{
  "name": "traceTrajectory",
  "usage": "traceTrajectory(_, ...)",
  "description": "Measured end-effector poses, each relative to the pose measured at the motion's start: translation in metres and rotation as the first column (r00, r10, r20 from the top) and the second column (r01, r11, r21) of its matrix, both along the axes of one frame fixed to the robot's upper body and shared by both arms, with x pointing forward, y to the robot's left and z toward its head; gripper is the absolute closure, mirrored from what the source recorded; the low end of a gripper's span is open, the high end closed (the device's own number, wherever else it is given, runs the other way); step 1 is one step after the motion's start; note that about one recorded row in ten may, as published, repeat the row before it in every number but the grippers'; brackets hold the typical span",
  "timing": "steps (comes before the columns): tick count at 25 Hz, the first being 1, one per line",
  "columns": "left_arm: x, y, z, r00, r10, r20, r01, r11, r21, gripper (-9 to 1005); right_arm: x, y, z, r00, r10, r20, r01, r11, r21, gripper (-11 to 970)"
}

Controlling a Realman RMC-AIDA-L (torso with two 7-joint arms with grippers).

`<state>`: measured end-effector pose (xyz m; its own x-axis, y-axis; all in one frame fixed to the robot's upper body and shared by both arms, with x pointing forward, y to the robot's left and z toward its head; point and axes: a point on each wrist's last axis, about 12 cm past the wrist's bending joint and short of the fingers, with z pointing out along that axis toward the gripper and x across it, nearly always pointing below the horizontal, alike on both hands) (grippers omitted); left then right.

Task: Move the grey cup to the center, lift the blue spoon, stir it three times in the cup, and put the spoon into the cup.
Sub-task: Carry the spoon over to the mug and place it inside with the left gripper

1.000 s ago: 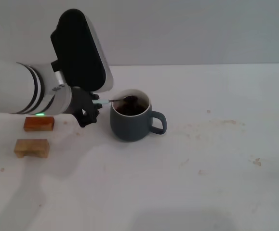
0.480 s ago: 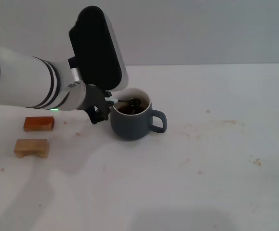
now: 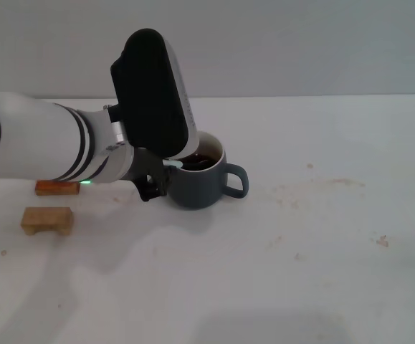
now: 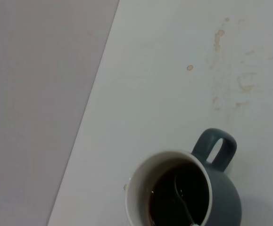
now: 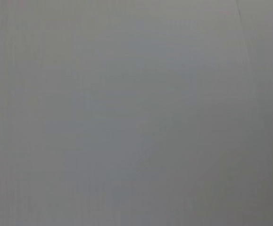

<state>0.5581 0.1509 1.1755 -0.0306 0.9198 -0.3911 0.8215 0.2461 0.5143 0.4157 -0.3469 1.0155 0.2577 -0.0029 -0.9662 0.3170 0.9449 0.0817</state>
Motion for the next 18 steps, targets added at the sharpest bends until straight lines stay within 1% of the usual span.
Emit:
traceTrajectory(3, -0.004, 0.005, -0.001, 1.0, 0.013, -0.002, -0.013, 1.0, -0.005, 849, 0.001, 0.0, 0.001, 1.0, 0.004, 0.002, -0.004, 1.0, -0.002, 961)
traceTrajectory(8, -0.006, 0.01, -0.003, 0.999, 0.032, -0.009, -0.032, 0.999, -0.005, 851, 0.002, 0.0, 0.001, 1.0, 0.005, 0.002, -0.005, 1.0, -0.003, 961)
traceTrajectory(18, 0.001, 0.02, -0.002, 0.998, 0.067, -0.004, -0.067, 0.998, -0.008, 848, 0.002, 0.001, 0.001, 1.0, 0.007, 0.003, -0.007, 1.0, -0.001, 961)
